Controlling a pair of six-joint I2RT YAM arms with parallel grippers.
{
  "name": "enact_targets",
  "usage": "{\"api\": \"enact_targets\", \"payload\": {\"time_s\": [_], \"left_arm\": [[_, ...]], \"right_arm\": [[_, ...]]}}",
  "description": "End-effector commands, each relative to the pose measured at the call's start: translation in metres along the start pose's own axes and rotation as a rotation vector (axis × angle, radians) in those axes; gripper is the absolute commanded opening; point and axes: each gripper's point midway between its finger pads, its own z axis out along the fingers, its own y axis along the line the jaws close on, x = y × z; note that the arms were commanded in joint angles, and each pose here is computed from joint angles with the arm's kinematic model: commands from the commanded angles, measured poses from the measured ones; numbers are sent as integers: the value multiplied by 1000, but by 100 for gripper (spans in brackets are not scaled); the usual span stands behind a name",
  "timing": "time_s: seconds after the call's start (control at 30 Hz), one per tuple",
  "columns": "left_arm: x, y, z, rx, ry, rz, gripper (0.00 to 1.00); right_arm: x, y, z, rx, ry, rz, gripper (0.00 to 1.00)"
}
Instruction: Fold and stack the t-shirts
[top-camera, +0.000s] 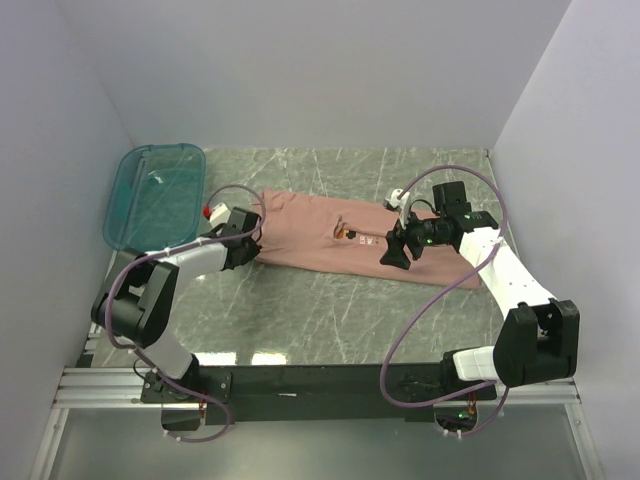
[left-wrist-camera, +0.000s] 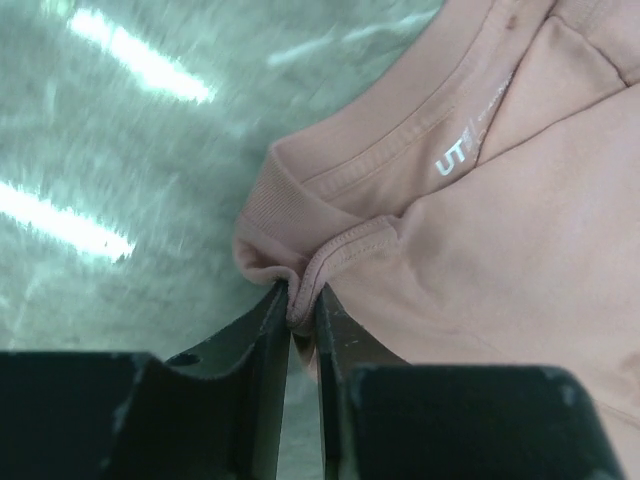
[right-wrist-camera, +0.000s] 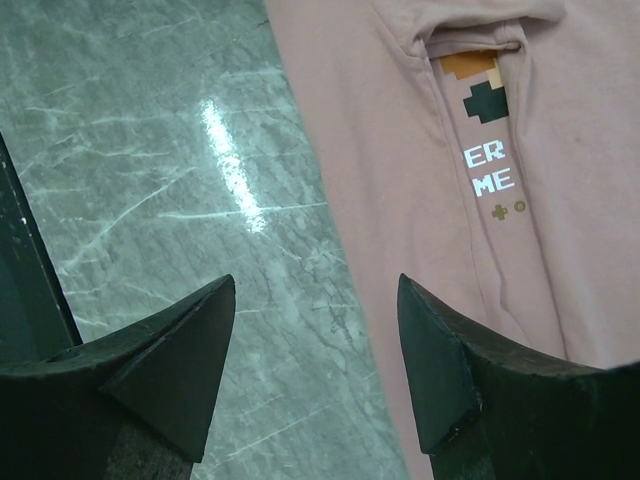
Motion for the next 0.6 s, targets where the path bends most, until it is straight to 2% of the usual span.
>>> {"api": "enact_targets", "payload": {"time_s": [0.0, 0.17, 0.23, 0.27, 0.3, 0.4, 0.57], "left_arm": [[-26, -12, 3, -13, -58, 103, 21], [-46, -18, 7, -42, -75, 159, 23], [-53, -24, 6, -29, -77, 179, 27], [-59, -27, 5, -22, -83, 176, 31], [-61, -29, 3, -13, -85, 187, 41], [-70, -38, -8, 38, -101, 185, 58], [-78, -46, -34, 122, -119, 171, 66]], "right_arm": [[-5, -1, -3, -2, -14, -19, 72], [-5, -3, -3, 11, -13, -11, 71], [-6, -7, -4, 30, -10, -5, 71], [-6, -9, -3, 38, -9, 2, 71], [-6, -10, -3, 42, -7, 7, 71], [-5, -15, -3, 66, 1, 19, 71], [-4, -22, -3, 97, 12, 39, 71]]}}
